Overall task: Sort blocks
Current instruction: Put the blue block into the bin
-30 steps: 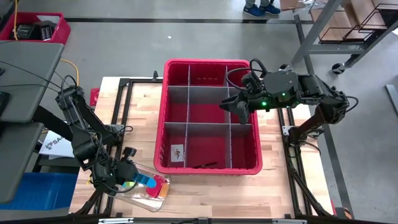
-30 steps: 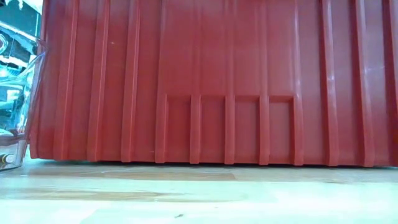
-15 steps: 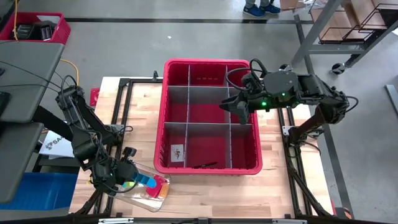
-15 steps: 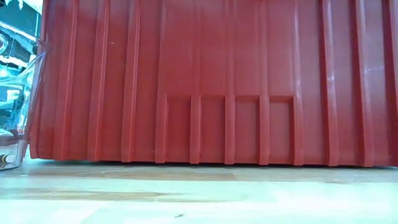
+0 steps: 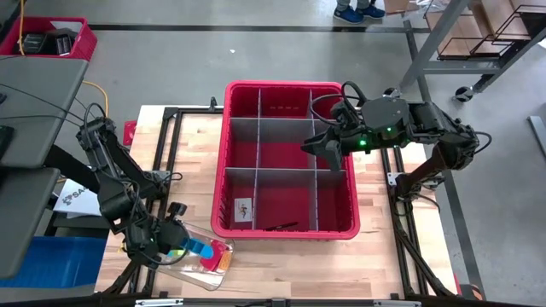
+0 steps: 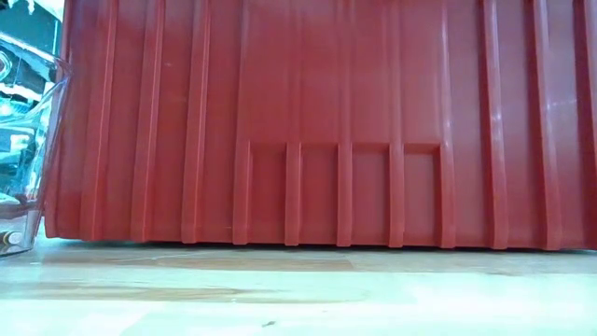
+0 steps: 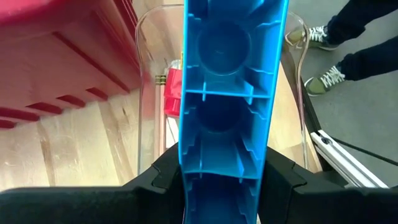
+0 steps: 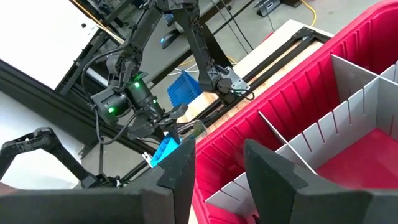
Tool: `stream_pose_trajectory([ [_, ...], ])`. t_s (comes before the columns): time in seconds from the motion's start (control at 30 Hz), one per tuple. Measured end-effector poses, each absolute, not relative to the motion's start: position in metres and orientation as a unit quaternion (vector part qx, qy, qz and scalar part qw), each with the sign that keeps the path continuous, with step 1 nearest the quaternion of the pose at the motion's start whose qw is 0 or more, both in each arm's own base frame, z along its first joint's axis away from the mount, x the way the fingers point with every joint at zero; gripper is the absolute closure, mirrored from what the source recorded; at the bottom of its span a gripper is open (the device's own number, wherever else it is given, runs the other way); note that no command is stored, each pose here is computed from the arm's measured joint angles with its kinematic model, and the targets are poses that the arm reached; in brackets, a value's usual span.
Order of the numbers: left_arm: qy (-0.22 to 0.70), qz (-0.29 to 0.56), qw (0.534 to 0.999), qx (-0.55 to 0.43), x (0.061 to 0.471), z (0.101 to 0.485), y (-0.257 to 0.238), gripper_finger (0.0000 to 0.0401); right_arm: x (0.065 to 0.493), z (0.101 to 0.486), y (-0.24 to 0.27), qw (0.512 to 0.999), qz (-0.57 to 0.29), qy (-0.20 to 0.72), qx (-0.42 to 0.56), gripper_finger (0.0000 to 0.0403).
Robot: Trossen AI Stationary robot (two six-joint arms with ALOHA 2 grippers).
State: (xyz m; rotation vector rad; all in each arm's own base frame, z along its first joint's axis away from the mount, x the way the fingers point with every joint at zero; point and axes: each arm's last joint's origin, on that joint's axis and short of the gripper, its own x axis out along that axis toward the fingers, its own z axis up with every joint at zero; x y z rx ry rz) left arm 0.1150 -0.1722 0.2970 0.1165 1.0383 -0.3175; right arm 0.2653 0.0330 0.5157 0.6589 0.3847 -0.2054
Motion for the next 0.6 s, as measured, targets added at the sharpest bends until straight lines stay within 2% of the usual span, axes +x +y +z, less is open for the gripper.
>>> stream_pose_trajectory([
  [0.1, 0.480, -0.159, 0.862, 0.044, 0.117, 0.299, -0.175, 0.0277, 0.265, 0.516, 0.033, 0.923, -0.099, 0.188, 0.321, 0.0274],
  [0.2, 0.418, -0.183, 0.889, 0.050, 0.123, 0.310, -0.181, 0.0277, 0.265, 0.516, 0.033, 0.924, -0.098, 0.188, 0.318, 0.0274],
  [0.37, 0.301, -0.111, 0.946, 0.055, 0.132, 0.363, -0.156, 0.0277, 0.265, 0.516, 0.033, 0.927, -0.095, 0.190, 0.308, 0.0274],
  [0.5, 0.248, -0.082, 0.964, 0.056, 0.132, 0.398, -0.131, 0.0277, 0.265, 0.516, 0.033, 0.934, -0.089, 0.193, 0.287, 0.0274],
  [0.6, 0.224, -0.022, 0.971, 0.081, 0.141, 0.412, -0.113, 0.0277, 0.265, 0.516, 0.033, 0.942, -0.083, 0.196, 0.260, 0.0274],
])
